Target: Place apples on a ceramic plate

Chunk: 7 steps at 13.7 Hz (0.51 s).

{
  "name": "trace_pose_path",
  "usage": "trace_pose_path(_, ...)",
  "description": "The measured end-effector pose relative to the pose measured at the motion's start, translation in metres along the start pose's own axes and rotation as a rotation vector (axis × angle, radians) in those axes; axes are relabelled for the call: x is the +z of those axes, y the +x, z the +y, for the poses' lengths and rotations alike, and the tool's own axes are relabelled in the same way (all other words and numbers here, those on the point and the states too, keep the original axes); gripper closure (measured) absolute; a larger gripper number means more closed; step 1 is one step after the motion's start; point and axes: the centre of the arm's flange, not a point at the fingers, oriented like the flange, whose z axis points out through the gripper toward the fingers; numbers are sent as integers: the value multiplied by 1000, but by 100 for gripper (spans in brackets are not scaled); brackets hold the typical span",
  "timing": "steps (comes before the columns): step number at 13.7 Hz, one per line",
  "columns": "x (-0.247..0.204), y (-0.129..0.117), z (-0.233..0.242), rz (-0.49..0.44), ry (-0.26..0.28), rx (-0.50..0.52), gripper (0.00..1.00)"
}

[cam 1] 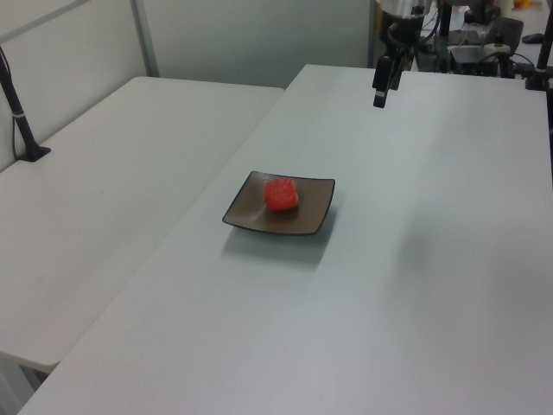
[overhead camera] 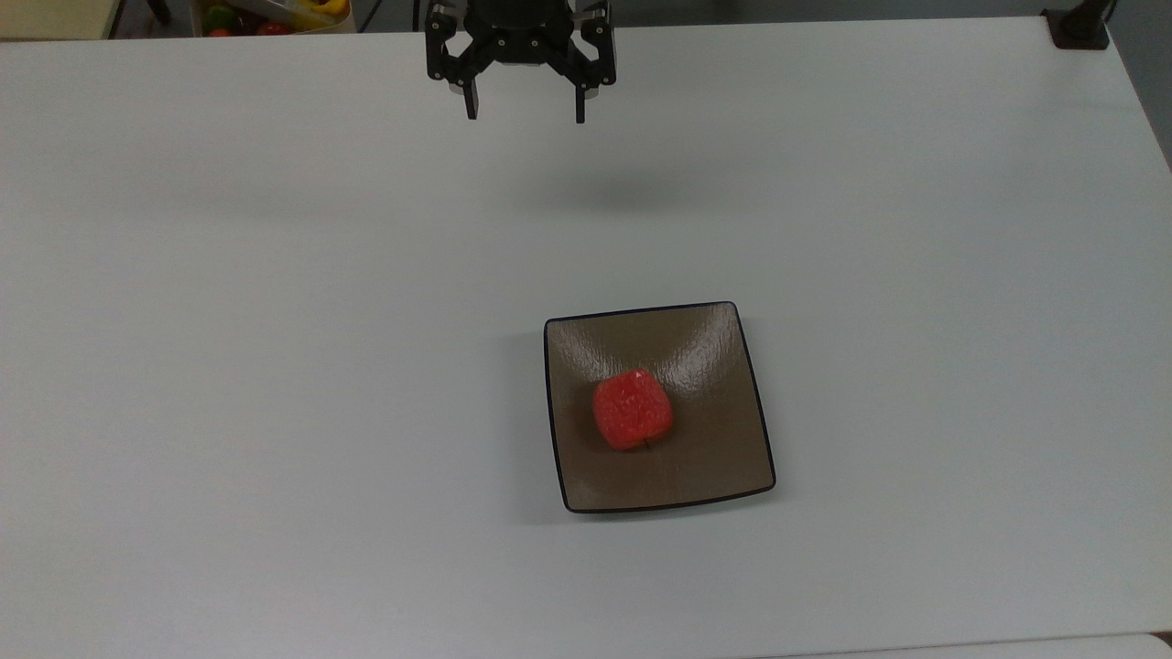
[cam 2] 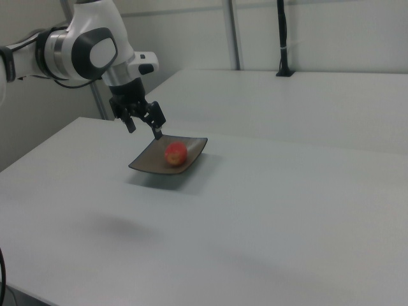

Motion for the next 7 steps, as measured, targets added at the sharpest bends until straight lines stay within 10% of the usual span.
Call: trace_pose_path(7, 7, -7, 1, -61, -8, -6, 0)
